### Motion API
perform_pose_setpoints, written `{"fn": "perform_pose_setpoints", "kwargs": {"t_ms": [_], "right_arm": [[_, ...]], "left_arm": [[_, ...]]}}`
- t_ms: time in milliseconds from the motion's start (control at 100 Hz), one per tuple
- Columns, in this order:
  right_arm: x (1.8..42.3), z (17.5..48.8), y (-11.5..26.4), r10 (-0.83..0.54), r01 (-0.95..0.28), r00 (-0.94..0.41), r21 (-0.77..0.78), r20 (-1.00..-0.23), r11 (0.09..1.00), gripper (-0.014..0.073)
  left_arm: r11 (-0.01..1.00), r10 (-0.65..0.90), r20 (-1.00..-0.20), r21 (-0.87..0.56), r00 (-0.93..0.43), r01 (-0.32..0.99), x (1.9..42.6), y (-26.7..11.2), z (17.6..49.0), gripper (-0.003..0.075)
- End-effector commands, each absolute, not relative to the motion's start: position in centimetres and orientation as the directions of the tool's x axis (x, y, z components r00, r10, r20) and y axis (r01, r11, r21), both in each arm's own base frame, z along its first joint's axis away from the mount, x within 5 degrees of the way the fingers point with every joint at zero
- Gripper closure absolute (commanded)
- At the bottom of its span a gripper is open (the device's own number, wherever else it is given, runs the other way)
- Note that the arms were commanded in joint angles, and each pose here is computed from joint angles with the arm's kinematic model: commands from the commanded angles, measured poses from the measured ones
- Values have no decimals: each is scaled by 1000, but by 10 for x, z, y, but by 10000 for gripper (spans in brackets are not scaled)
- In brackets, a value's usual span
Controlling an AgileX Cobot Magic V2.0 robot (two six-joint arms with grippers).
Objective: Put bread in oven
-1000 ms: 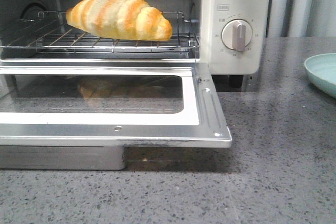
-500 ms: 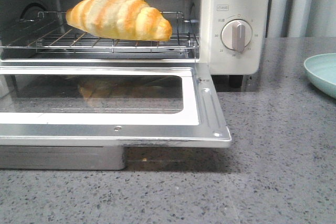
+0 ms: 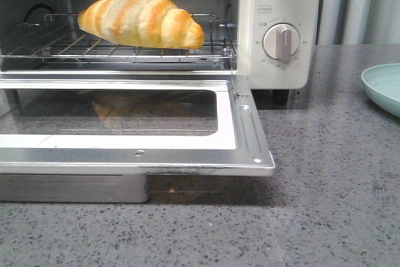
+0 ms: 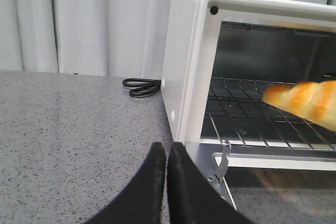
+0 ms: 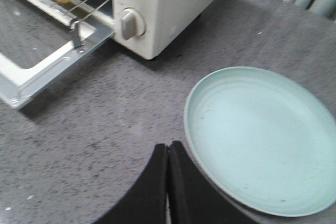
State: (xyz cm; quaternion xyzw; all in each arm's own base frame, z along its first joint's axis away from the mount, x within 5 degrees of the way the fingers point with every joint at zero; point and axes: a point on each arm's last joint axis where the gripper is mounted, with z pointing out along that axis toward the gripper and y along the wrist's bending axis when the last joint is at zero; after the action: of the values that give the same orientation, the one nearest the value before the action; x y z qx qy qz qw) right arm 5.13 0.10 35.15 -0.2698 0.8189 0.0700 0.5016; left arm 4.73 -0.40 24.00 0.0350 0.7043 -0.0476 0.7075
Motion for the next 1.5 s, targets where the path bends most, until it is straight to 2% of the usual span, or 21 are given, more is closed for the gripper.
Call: {"fn": "perform_pose_setpoints", "kwargs": {"t_ms": [0, 200, 290, 420, 590, 700, 850, 1020, 1200, 1370, 1490], "right_arm": [[53, 359, 7, -319, -533, -272, -134, -908, 835, 670], [57, 344, 26, -302, -603, -166, -146, -939, 784, 670], [56, 335, 31, -270, -635, -66, -169, -961, 754, 670], [54, 303, 41, -262, -682, 75, -241, -962, 690, 670], [52, 269, 52, -279, -736, 100, -259, -955, 625, 670], [51, 252, 56, -283, -762, 70, -235, -956, 604, 670], [52, 235, 55, -266, -755, -51, -137, -963, 641, 670], [58, 216, 48, -207, -658, -197, -27, -958, 752, 670], [66, 203, 40, -134, -532, -180, -18, -974, 847, 670], [74, 197, 24, 7, -304, -177, 62, -984, 951, 670], [76, 195, 11, 65, -125, -188, 89, -980, 988, 670]], "left_arm": [[990, -51, -992, -36, 113, 134, 44, -5, 257, 741], [990, -51, -992, -36, 113, 134, 44, -5, 257, 741], [990, -51, -992, -36, 113, 134, 44, -5, 257, 741], [990, -52, -992, -36, 115, 134, 44, -5, 257, 741], [990, -52, -992, -36, 115, 134, 44, -5, 257, 741], [990, -52, -992, -36, 115, 134, 44, -5, 257, 741], [990, -52, -992, -36, 115, 134, 44, -5, 257, 741], [990, -52, -992, -36, 115, 134, 44, -5, 257, 741], [990, -52, -992, -36, 115, 134, 44, -5, 257, 741], [990, -52, -992, -36, 115, 134, 44, -5, 257, 741], [990, -52, -992, -36, 115, 134, 44, -5, 257, 741]]}}
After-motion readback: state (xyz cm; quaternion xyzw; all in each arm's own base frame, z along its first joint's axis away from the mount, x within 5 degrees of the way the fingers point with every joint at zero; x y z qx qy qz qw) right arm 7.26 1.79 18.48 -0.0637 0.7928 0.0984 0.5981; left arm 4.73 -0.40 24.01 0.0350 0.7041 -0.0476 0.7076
